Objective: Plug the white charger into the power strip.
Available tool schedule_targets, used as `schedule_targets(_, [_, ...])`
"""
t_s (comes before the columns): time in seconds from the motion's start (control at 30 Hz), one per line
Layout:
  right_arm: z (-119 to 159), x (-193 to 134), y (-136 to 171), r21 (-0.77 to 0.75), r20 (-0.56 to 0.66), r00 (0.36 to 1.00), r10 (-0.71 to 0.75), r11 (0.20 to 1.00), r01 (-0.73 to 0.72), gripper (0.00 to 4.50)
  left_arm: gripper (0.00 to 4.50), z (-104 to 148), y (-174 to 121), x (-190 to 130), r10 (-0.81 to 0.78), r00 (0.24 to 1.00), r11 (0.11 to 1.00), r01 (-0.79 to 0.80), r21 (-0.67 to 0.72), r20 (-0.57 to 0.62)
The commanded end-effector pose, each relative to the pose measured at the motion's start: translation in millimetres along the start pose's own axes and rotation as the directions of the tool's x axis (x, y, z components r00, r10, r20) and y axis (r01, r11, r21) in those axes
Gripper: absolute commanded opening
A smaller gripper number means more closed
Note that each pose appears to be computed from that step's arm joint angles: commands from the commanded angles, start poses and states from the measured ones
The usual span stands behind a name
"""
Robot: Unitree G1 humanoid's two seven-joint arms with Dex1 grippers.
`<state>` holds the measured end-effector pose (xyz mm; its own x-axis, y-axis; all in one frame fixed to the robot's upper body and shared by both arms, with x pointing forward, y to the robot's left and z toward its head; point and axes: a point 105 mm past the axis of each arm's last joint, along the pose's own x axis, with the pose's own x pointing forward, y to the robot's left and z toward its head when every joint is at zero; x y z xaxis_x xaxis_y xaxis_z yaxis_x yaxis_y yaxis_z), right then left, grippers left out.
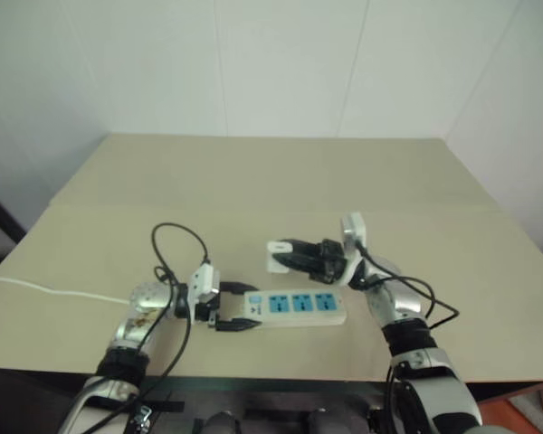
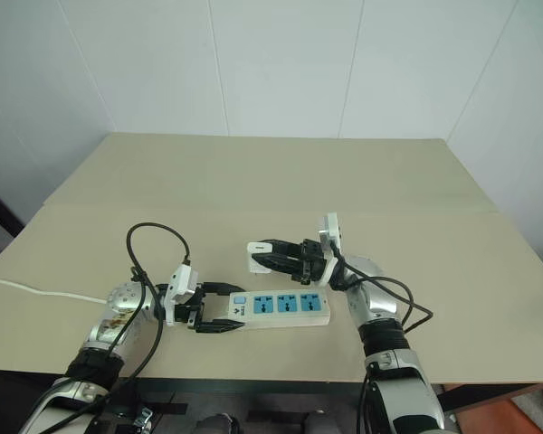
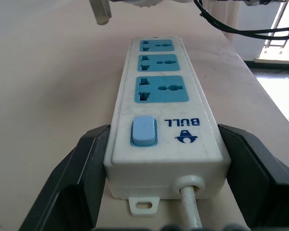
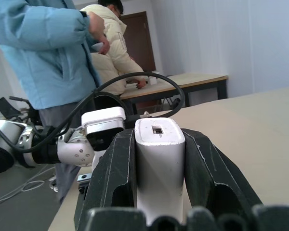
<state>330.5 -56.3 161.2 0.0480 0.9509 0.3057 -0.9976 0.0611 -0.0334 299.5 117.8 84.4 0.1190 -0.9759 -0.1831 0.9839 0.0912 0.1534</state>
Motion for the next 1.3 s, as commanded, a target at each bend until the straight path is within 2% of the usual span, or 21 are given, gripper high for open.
schedule_targets(0.03, [2,1,4,-0.023,0.041,0.999,0.025,0.999,-0.024,1.12,3.22,-1,-5,-1,-0.018,1.0,1.0,0.018,-0.002,-0.019])
schedule_targets(0.43, [-26,-3,14,0.048,0.067,0.996,0.058,0.997,-0.062,1.12,3.22,-6,-10,-3,-0.012,0.999,1.0,0.011,-0.01,-0.03])
schedule_targets(0.87, [-35,-10,11,0.049,0.051,0.998,0.047,0.998,-0.05,1.12,3.22,-7,-12,-5,0.002,0.999,1.0,-0.002,-0.011,-0.032])
schedule_targets(1.3, [-41,-14,21,-0.012,-0.012,0.994,0.107,0.994,-0.107,1.12,3.22,-6,-11,-5,0.0,0.999,1.0,0.0,-0.004,-0.034])
